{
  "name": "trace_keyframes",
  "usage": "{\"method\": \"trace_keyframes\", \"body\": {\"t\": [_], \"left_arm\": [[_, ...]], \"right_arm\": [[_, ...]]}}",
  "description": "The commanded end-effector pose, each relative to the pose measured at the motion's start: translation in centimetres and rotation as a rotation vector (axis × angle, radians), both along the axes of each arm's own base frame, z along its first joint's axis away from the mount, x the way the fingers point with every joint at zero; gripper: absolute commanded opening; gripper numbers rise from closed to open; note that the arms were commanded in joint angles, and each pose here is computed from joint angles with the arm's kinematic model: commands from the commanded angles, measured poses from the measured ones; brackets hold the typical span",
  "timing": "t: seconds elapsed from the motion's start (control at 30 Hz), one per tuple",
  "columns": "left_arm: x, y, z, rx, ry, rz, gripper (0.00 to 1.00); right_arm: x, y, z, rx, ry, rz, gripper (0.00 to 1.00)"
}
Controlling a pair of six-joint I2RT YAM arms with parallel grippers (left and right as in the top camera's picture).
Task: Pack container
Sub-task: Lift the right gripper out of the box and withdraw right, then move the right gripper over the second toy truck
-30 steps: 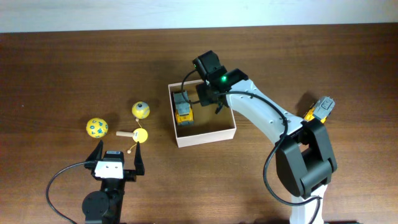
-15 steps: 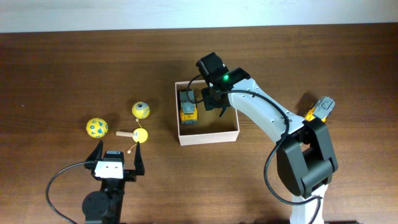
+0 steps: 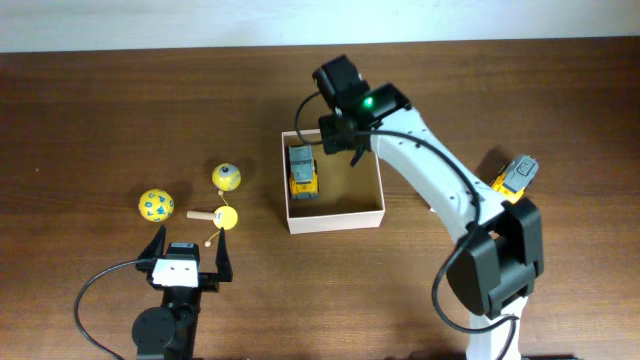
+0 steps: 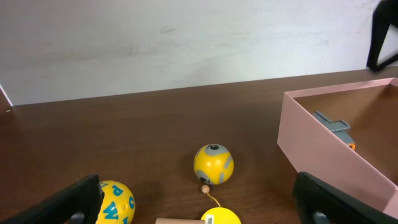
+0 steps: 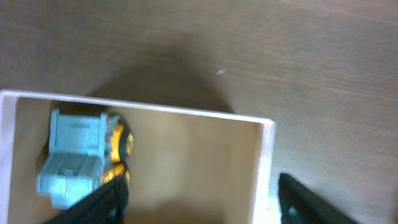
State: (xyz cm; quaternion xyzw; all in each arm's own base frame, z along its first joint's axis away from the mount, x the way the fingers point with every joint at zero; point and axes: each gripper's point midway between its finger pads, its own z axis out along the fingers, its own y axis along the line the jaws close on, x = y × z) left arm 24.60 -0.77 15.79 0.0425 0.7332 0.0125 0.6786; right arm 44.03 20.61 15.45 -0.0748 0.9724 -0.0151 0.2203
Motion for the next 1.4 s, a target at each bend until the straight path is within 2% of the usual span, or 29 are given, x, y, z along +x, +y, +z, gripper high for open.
{"method": "trace_keyframes", "body": {"t": [0.0, 0.2, 0.37, 0.67, 1.03, 1.37], "left_arm": [[0.0, 0.0, -0.1, 0.005, -0.002, -0.001, 0.99], [0.0, 0.0, -0.1, 0.005, -0.002, -0.001, 0.99], [0.0, 0.0, -0.1, 0.005, -0.002, -0.001, 0.99], [0.0, 0.0, -0.1, 0.005, -0.002, -0.001, 0.99], [0.0, 0.0, -0.1, 0.005, -0.002, -0.001, 0.99], [0.0, 0.0, -0.1, 0.005, -0.002, -0.001, 0.99]], "right_arm": [[1.2, -4.2, 6.2, -0.033, -0.134, -0.152, 0.73], [0.3, -13.2, 6.5, -0.074, -0.075, -0.473, 0.75], [-2.1, -20.7, 5.5, -0.103, 0.036, -0.709, 0.76], [-5.9, -28.0, 3.2, -0.126, 0.164, -0.994, 0.76], [-7.2, -30.5, -4.2, -0.064, 0.253, -1.097, 0.77], [-6.4, -31.1, -6.7, 0.036, 0.269, -1.027, 0.79]]}}
